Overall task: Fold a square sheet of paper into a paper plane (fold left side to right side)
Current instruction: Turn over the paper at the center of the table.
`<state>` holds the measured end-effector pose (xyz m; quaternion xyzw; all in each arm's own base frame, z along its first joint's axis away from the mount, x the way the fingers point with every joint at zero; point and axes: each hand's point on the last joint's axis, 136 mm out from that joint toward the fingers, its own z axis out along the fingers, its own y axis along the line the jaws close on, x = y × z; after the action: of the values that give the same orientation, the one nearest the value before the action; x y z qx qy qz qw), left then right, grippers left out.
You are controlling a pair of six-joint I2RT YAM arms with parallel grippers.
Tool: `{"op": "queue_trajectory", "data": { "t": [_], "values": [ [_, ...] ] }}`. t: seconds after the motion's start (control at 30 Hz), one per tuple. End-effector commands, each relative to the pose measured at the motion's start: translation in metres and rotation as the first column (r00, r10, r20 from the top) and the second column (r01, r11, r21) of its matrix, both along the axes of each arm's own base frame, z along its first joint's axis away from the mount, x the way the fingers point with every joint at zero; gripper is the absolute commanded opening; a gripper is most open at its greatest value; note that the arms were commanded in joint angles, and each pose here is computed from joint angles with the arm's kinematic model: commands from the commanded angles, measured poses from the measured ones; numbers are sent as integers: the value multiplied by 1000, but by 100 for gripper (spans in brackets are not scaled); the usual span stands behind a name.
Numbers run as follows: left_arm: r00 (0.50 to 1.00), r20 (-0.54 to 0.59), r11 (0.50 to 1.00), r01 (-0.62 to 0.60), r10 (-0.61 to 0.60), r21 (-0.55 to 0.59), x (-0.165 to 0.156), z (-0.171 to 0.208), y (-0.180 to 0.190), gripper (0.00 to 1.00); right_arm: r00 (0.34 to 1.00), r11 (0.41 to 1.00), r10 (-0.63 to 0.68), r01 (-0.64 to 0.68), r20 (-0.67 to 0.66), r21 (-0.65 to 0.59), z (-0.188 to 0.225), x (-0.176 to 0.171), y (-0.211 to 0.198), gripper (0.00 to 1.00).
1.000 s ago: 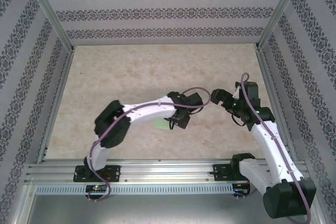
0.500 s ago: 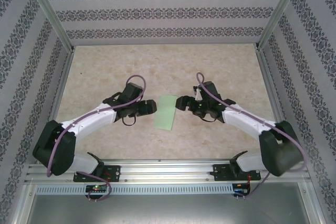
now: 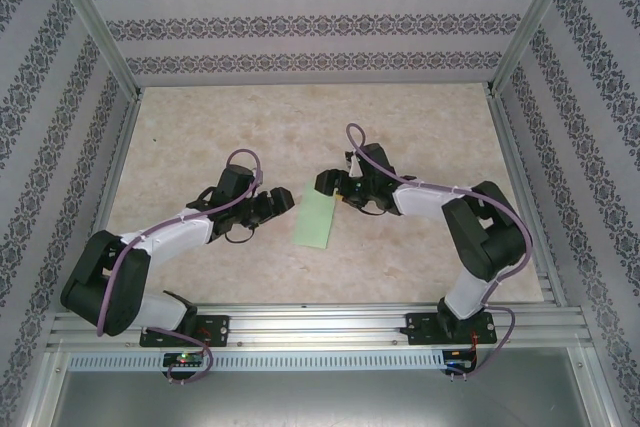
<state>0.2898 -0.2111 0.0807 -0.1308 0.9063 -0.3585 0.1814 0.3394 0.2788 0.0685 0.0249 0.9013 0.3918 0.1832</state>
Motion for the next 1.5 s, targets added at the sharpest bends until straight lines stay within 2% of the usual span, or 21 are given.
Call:
{"op": "queue_trajectory", "data": {
  "t": [0.0, 0.43, 0.77, 0.97, 1.23, 1.47],
  "values": [
    [1000, 17, 999, 7, -7, -39, 6, 6, -6, 82, 999, 1000, 26, -26, 36, 5, 2, 9, 12, 78],
    [998, -19, 997, 56, -57, -60, 8, -3, -18, 81, 998, 988, 56, -61, -38, -143, -42, 5, -1, 77],
    [992, -49, 989, 108, -113, -105, 14, -14, -42, 64, 993, 973, 104, -114, -63, -198, -54, 2, -7, 64],
    [989, -70, 989, 128, -133, -76, 17, -26, -47, 63, 991, 971, 112, -124, -67, -204, -55, 1, -7, 63],
    [982, -90, 983, 157, -165, -92, 17, -35, -58, 59, 991, 971, 112, -125, -74, -202, -57, -1, -8, 63],
    [980, -91, 979, 167, -178, -118, 17, -36, -66, 44, 991, 972, 116, -128, -71, -200, -56, 0, -7, 63]
  ]
}}
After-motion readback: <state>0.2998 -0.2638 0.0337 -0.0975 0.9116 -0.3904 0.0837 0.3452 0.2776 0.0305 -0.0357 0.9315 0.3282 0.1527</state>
